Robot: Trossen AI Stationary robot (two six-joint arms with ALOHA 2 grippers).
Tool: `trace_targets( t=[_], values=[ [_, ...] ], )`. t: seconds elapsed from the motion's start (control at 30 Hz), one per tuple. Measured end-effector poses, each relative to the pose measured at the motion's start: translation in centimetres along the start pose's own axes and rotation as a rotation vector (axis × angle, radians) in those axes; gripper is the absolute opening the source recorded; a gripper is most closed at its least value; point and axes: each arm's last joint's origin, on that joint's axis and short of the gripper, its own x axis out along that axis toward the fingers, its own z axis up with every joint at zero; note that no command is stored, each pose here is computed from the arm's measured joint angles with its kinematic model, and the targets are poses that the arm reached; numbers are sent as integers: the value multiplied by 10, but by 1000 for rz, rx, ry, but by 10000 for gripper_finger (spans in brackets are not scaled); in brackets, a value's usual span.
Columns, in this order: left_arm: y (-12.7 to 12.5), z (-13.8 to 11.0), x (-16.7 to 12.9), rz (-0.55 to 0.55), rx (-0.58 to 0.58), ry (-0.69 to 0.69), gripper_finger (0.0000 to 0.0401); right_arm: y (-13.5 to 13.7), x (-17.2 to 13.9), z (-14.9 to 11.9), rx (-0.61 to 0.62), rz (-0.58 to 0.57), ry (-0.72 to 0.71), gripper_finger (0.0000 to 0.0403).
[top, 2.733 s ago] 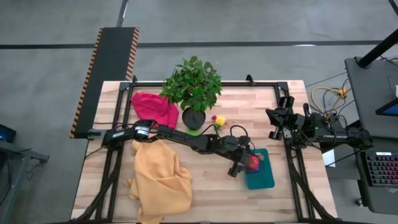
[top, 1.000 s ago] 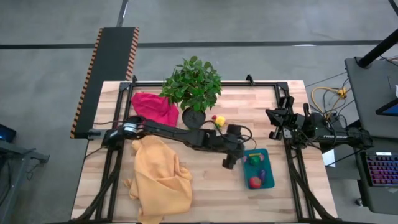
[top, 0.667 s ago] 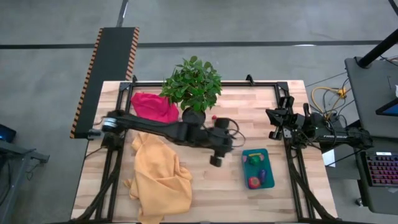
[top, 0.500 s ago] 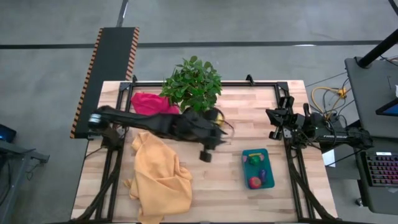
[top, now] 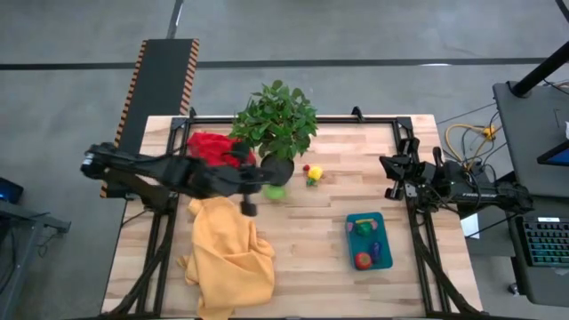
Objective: Pick and placing Produce into tupperware
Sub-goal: Put the melon into the bin
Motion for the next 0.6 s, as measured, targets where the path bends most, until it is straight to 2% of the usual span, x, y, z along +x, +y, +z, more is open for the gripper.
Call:
trace_targets(
  t=[0.17,0.33,0.47,0.6],
  values=[
    [4,-39,-35,-14,-111,-50,1,1,0,-2,-2,7,22,9],
    [8,-82,-60,-13,-215,-203,1,1,0,-2,-2,7,22,9],
    [4,-122,-67,-11,-281,-299,1,1,0,-2,-2,7,23,9],
    [-9,-162,-61,-29,-316,-361,1,1,0,-2,-2,7,23,9]
  ],
)
